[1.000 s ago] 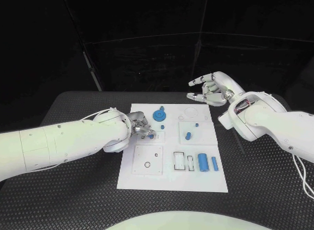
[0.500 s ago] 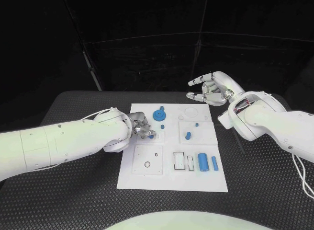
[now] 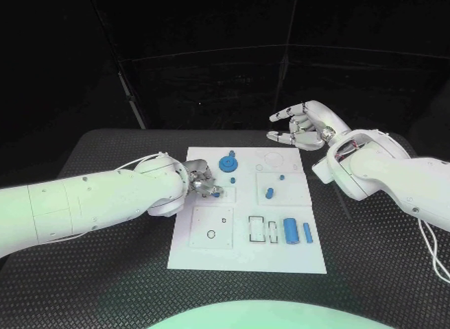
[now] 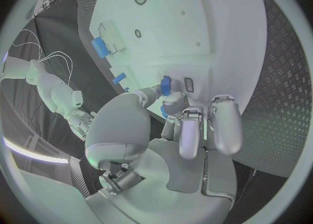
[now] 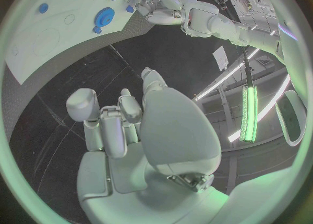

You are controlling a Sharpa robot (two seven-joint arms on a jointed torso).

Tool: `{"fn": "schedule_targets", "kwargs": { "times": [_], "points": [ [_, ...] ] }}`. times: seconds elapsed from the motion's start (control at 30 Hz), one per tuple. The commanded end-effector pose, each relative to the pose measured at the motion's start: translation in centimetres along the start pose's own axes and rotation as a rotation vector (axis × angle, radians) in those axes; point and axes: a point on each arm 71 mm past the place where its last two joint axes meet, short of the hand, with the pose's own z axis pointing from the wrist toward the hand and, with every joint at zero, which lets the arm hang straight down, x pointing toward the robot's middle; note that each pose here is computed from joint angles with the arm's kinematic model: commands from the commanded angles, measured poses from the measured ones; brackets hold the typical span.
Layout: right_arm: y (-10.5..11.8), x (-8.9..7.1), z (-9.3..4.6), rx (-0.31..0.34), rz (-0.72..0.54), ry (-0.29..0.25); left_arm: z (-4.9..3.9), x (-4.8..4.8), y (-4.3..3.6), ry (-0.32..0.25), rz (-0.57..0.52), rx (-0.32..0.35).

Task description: Assemble the parts on the task board

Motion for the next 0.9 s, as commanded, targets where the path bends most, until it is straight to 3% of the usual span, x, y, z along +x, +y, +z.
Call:
{"fn": "schedule_targets", "kwargs": {
  "times": [0.03,0.9],
  "points": [
    [0.19,-0.04,0.06,-0.013,-0.002,-0.001,0.03,0.70,0.07,0.049,0.027,-0.010],
    [0.17,0.01,0.11,-0.012,-0.002,0.000,0.39,0.75,-0.18,0.048,0.029,-0.012]
  ]
}}
